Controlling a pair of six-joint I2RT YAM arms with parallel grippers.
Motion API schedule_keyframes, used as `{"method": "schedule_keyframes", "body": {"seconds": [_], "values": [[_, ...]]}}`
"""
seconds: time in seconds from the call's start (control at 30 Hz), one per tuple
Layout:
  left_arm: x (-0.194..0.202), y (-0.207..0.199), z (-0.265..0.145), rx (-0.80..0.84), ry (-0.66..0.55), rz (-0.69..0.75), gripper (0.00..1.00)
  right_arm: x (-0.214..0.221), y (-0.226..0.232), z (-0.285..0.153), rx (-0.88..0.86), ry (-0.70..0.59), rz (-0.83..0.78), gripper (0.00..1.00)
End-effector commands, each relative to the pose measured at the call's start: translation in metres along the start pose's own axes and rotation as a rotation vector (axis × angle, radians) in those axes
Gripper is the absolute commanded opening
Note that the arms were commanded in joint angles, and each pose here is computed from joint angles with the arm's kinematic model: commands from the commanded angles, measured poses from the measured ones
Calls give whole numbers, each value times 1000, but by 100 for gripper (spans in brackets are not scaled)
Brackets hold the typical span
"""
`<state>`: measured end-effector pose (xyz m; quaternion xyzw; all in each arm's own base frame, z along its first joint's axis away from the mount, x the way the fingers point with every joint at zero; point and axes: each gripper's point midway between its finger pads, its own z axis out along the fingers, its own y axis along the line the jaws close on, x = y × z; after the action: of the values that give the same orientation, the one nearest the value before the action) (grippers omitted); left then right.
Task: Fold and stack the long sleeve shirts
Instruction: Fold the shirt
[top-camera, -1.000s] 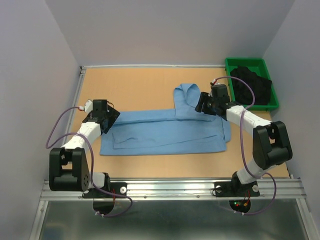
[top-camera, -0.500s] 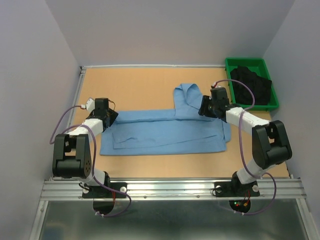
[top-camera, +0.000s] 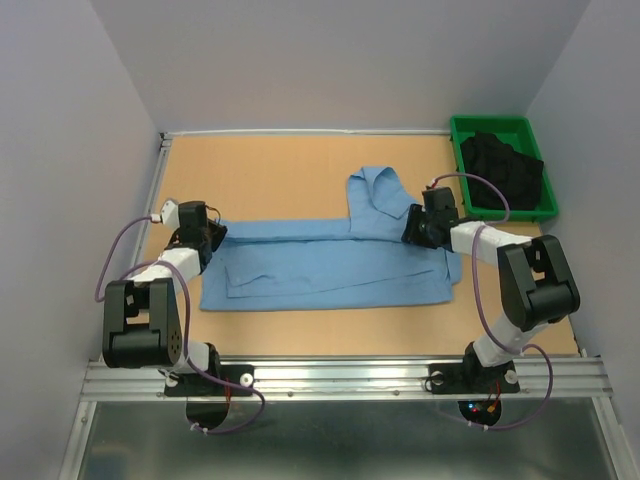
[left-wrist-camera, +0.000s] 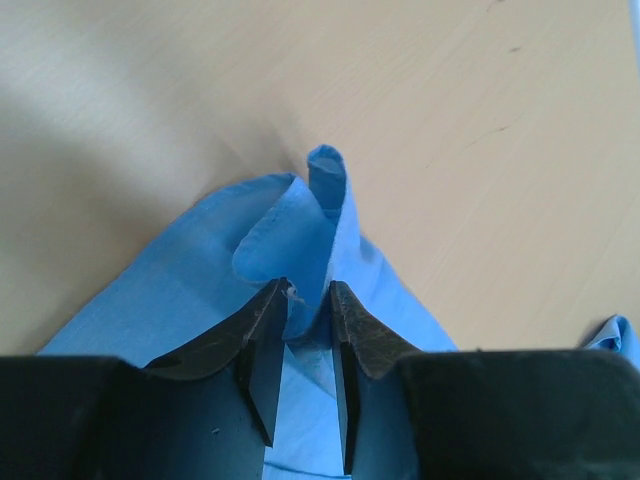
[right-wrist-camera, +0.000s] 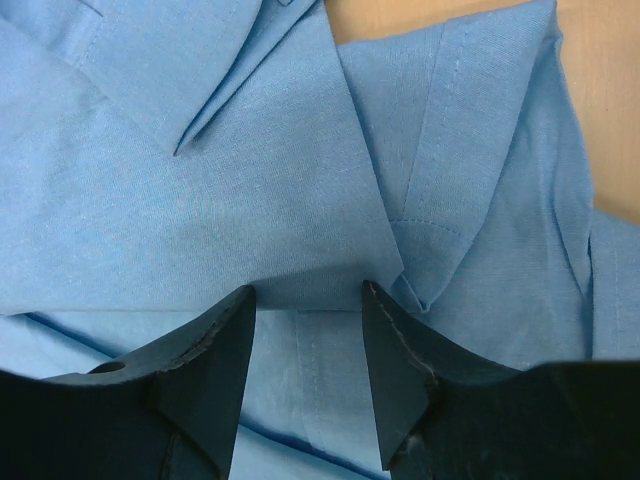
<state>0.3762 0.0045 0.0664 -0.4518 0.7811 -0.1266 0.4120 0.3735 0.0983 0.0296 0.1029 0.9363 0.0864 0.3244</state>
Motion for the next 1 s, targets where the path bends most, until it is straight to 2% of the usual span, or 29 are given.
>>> {"method": "schedule_keyframes", "body": {"seconds": [0.0, 0.13, 0.2, 0.23, 0.27, 0.37, 0.47, 0.6, 0.77, 0.83, 0.97], "values": [[1, 19, -9, -74, -7, -30, 35, 7, -11, 1, 35, -2, 28, 52], [12, 40, -10, -153, 29, -36, 39, -3, -4, -5, 5, -27, 33, 53], [7, 38, -16, -158, 25, -39, 48, -13, 4, -13, -28, -52, 16, 55], [3, 35, -21, -150, 15, -32, 57, -22, 11, -19, -59, -71, 14, 57], [0, 33, -26, -149, 8, -33, 57, -24, 13, -20, -68, -74, 9, 59], [-21, 19, -43, -118, -51, -23, 79, -40, 30, -37, -143, -106, 2, 68], [-37, -5, -57, -42, -75, 13, 86, -57, 53, -55, -248, -136, 1, 76], [-34, -61, -70, 142, -10, 33, 88, -77, 92, -70, -376, -152, 33, 80], [-3, -125, -77, 315, 64, 64, 84, -93, 152, -76, -521, -162, 56, 80], [6, -135, -73, 328, 83, 78, 81, -109, 175, -81, -583, -194, 55, 80], [25, -135, -48, 316, 132, 123, 75, -111, 213, -74, -656, -187, 33, 77]]}}
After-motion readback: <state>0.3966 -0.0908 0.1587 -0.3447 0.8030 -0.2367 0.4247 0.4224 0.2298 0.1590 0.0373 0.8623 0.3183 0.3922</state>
